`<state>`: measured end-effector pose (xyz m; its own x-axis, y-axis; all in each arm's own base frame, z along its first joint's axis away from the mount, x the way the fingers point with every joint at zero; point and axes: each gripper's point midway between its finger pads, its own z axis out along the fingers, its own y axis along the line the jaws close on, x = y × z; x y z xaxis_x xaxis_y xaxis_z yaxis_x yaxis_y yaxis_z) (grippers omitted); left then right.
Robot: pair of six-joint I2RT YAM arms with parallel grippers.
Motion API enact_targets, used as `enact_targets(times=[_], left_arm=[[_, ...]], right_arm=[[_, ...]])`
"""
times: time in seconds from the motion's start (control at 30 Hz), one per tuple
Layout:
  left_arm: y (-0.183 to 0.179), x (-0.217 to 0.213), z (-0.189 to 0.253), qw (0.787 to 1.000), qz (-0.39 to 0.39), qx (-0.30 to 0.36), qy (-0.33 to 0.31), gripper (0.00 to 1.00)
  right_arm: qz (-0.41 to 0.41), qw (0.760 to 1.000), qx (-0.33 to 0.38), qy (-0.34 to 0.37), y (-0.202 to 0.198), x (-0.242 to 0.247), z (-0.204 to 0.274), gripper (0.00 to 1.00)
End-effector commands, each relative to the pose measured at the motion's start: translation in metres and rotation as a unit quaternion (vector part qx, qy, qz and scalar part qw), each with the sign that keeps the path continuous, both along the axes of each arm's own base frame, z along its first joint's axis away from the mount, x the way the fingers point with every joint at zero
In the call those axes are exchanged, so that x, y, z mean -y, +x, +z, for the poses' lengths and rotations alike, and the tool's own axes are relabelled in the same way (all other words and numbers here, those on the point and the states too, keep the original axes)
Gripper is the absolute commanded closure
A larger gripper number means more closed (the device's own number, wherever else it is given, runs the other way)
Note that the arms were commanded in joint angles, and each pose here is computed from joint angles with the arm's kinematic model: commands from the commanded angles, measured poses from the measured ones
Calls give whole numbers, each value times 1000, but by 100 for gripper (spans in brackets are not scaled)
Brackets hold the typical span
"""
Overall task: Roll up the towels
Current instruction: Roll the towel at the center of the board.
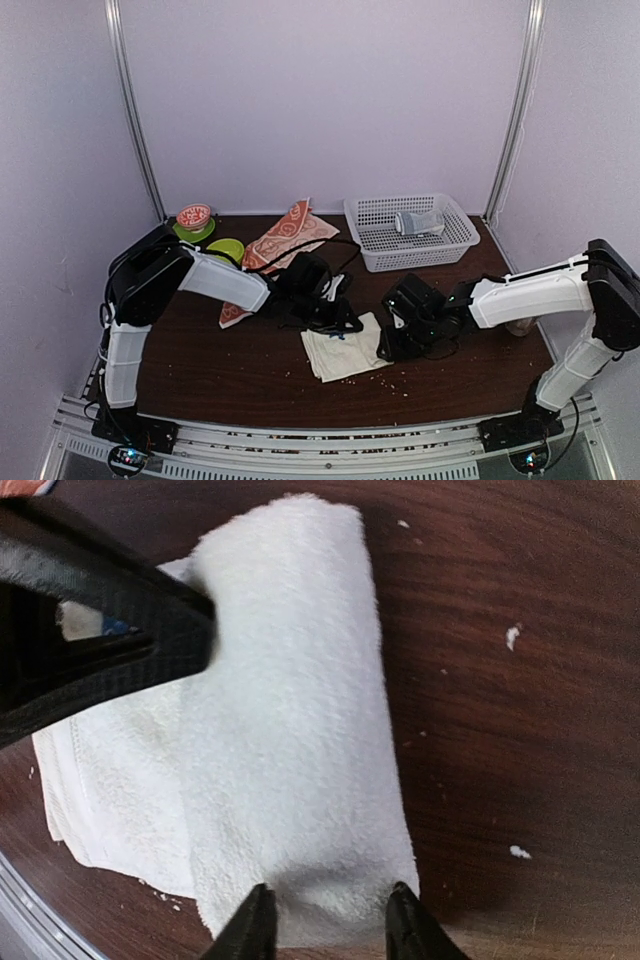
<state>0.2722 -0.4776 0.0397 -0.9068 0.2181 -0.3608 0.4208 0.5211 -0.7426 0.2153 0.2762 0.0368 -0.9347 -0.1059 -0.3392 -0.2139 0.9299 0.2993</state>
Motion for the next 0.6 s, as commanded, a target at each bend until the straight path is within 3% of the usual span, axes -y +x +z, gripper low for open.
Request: enact_targets(times=[0.0,0.07,0.17,0.37,0.43,0.57], left_arm=[[4,1,-9,1000,-1,0,4,90],[4,0,-11,1000,-1,0,6,90],[4,-2,-13,1000,-1,1,12,90],[4,-4,-18,1000,1,-2,25,91],[4,-5,-20,1000,3,-3,29,91],[4,-9,-28,999,8,-15,45,92]], right_arm=[[-7,1000,-5,-11,-6,12,-1,53],[-20,1000,4,11,-2,12,11,46],[-29,998,31,42,8,7,36,45],[15,992,24,121,13,-37,60,66],[21,993,2,115,8,-41,46,74],[27,995,-47,86,-6,-36,12,78]])
